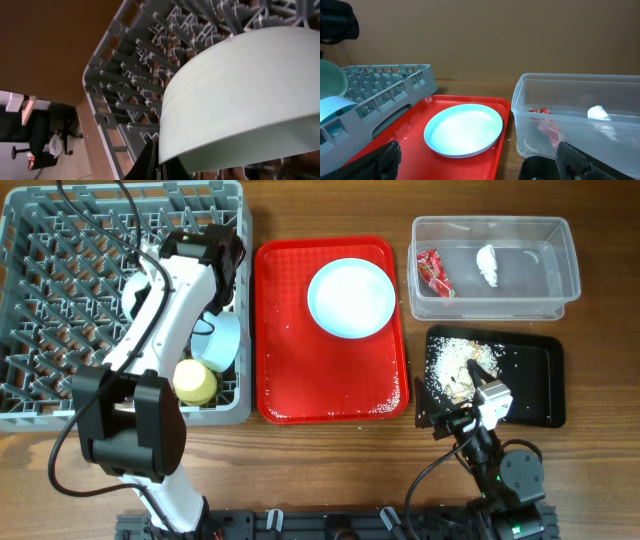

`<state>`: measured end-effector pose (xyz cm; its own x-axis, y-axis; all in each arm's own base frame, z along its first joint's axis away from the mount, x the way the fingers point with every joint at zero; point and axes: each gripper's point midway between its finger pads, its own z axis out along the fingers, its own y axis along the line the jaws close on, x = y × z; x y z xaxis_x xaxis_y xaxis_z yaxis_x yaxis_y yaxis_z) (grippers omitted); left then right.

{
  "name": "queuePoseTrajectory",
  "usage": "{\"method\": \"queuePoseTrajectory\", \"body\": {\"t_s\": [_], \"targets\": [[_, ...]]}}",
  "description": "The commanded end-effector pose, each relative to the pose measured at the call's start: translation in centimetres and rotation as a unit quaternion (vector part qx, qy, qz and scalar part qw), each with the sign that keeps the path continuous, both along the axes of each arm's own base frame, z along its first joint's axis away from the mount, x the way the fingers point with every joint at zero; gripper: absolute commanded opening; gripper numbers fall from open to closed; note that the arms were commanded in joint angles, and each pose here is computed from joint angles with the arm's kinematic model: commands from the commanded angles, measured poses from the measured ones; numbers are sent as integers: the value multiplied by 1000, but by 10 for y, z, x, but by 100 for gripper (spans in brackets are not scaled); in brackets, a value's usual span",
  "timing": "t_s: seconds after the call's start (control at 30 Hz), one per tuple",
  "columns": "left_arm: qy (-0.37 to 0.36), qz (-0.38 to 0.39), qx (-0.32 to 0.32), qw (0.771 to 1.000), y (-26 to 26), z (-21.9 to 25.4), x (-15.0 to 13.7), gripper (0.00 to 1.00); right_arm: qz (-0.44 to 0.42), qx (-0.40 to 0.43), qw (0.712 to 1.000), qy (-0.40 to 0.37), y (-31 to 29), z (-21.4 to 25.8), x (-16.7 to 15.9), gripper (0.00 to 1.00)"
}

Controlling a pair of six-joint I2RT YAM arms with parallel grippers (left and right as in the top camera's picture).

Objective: Sort waste into correct bins and load items into the dishwasher rack

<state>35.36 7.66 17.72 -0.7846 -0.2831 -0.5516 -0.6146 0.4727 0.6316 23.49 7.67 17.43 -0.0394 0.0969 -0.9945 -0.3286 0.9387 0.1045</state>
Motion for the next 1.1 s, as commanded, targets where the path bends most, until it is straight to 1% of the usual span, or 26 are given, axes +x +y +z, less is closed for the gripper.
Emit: {"method": "queuePoseTrajectory", "body": {"t_s": [0.0, 0.23, 0.33, 0.53, 0.6, 0.73, 0.8, 0.83, 0.87, 0.97, 1.07], "targets": [[-36, 1, 29, 999, 4, 10, 13, 4, 2, 5, 1000, -4, 0, 2, -1, 100], [-17, -6, 55, 998, 5, 1, 18, 4, 2, 5, 1000, -4, 0, 2, -1, 100], [2, -18, 57, 998, -3, -8, 19, 4, 2, 5, 1000, -4, 0, 2, -1, 100], [18, -50, 61, 997, -26, -8, 18, 4, 2, 5, 1000, -4, 0, 2, -1, 100], [27, -56, 59, 996, -31, -9, 16, 8, 2, 5, 1000, -4, 0, 2, -1, 100], [32, -42, 56, 997, -32, -6, 4, 18, 2, 5, 1000, -4, 0, 2, -1, 100], [31, -31, 52, 998, -31, -2, -3, 33, 2, 5, 1000, -4, 0, 2, -1, 100], [31, -27, 49, 998, -31, 0, -5, 43, 2, 5, 1000, -4, 0, 2, -1, 100], [31, -24, 44, 998, -31, 3, -7, 49, 2, 5, 1000, -4, 0, 2, -1, 100], [24, -20, 14, 999, -38, 17, -10, 61, 2, 5, 1000, -4, 0, 2, -1, 100], [-4, -17, -39, 999, -52, 35, -10, 73, 2, 5, 1000, -4, 0, 2, -1, 100]]}}
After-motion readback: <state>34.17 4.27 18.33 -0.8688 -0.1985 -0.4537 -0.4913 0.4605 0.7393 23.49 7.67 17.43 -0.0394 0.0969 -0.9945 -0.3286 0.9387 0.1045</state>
